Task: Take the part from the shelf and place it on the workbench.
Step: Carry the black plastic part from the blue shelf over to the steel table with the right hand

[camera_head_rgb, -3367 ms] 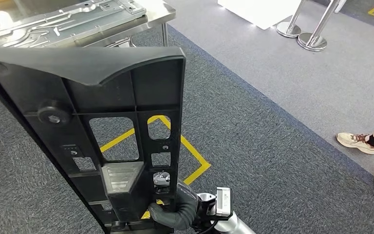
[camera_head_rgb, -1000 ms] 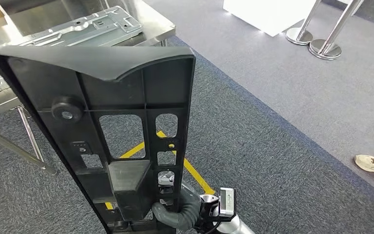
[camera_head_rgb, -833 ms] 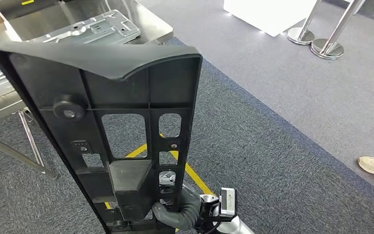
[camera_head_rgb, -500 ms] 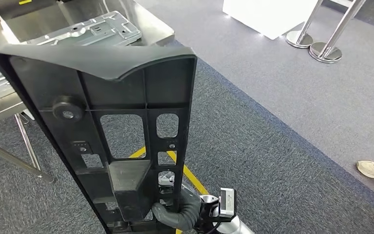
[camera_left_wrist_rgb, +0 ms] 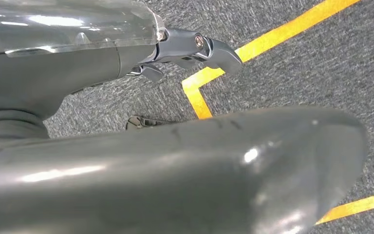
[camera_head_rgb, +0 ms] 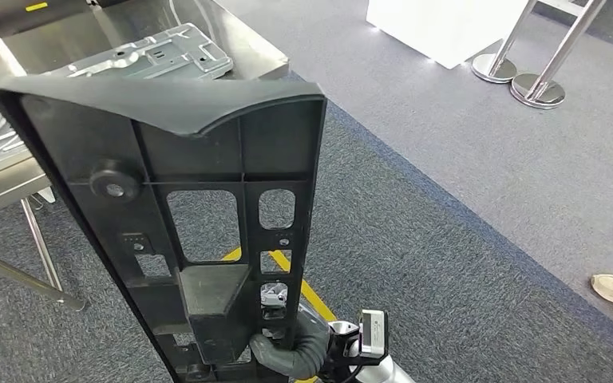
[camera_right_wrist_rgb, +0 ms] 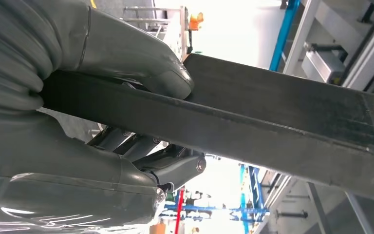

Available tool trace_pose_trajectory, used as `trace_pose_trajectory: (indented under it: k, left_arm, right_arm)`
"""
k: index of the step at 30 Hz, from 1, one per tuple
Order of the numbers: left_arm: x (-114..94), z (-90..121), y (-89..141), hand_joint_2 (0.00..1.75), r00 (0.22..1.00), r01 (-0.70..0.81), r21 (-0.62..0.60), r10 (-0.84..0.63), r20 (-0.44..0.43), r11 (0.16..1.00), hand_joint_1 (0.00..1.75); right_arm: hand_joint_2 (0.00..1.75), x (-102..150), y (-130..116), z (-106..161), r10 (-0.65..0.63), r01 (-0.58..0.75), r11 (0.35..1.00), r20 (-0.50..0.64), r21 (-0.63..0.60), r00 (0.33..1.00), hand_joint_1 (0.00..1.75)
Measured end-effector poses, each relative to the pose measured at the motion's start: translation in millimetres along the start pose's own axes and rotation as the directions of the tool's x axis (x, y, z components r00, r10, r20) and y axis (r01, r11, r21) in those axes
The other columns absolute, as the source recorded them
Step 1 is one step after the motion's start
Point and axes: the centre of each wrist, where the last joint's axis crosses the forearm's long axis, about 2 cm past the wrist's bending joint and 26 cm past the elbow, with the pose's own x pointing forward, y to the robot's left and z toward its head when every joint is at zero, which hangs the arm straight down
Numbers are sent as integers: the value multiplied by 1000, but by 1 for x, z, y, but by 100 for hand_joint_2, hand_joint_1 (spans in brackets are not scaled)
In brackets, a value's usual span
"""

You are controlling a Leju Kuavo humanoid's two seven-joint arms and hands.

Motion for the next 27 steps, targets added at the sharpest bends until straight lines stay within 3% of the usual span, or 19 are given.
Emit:
trace_pose_trajectory:
  k: [27]
  left_arm:
    - [2, -1, -1, 0, 1000, 7, -4, -7, 8, 1000, 0]
  right_arm:
    - [175, 2, 0, -4, 17, -17, 1000, -11, 7, 1000, 175]
